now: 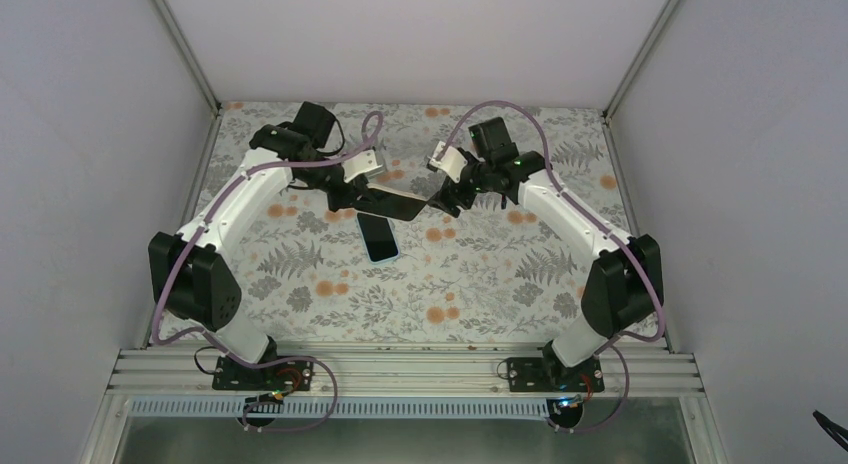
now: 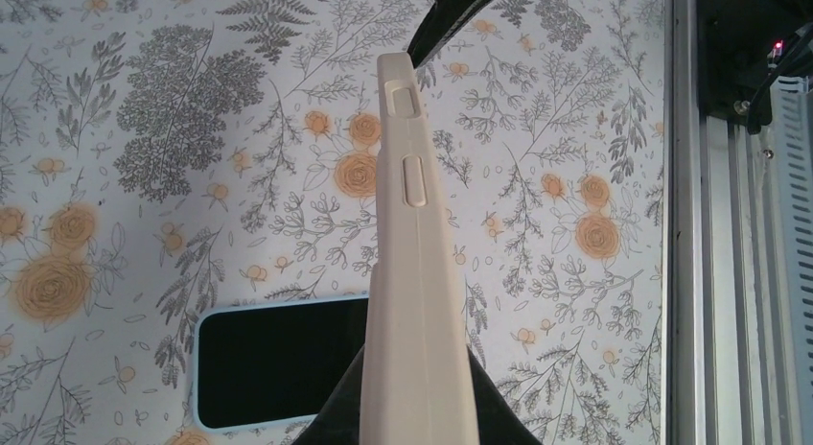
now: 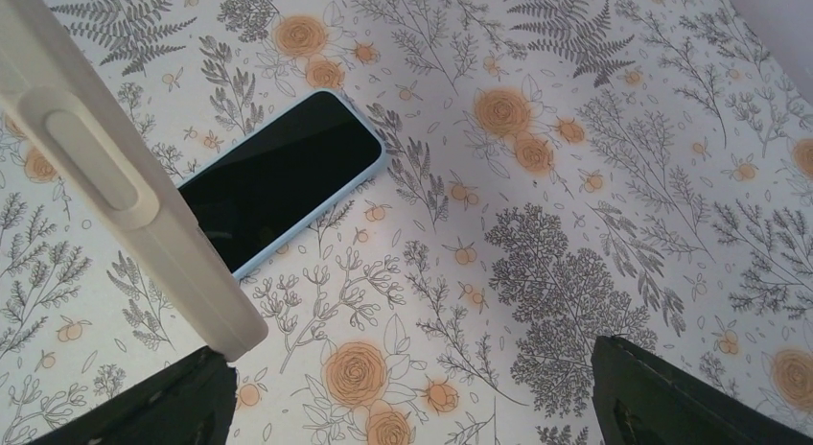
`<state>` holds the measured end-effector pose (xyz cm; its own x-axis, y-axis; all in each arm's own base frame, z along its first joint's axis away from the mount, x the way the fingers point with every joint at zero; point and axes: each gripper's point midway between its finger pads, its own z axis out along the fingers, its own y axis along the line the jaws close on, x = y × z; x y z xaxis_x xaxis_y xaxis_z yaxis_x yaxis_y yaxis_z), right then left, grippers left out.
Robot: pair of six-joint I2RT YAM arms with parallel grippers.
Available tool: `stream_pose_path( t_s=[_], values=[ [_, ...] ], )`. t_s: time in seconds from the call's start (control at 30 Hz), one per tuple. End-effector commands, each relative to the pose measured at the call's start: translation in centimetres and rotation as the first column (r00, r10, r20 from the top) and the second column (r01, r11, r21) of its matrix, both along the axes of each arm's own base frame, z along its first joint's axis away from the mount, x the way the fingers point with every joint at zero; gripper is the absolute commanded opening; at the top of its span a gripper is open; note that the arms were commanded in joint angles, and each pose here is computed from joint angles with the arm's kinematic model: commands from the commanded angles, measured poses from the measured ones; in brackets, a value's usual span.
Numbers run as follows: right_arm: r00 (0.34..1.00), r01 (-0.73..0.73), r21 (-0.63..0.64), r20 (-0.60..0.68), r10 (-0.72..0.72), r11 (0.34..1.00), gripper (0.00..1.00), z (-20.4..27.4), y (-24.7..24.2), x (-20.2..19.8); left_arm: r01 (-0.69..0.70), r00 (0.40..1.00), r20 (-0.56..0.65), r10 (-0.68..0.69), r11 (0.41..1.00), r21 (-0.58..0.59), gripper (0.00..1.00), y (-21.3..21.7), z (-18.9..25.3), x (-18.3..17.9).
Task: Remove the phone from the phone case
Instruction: Remove the phone case from the phone.
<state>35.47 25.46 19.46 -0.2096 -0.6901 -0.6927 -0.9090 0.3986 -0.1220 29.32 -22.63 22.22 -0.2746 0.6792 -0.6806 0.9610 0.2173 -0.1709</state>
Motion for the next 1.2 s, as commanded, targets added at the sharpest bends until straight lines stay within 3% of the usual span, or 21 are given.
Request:
stream_pose_path(
  t_s=[0.0,0.63,0.83,1.17],
  values=[
    [0.983,0.112,0.006,0.145,-0.111,0.994,0.92,2.6,-0.9,4.6,0.134,0.989,-0.046,-0.14,0.983,-0.122,0.02,-2.4,3.1,-4.4],
    [0.964,0.236,-0.079,0.142,-0.223,0.969,0.94,0.9,-4.3,9.9,0.155,0.988,-0.006,-0.156,0.982,-0.104,0.02,-1.8,4.7,-6.9],
    [0.993,0.099,-0.073,0.074,-0.093,0.992,0.95,0.5,-4.4,5.0,0.116,0.991,0.074,-0.111,0.99,-0.079,0.02,-1.6,4.0,-5.7],
    [0.997,-0.071,0.027,-0.013,0.072,0.997,0.96,1.9,-3.9,-4.2,0.095,0.992,0.082,-0.091,0.994,-0.048,0.02,-2.1,2.6,-3.3]
  ],
)
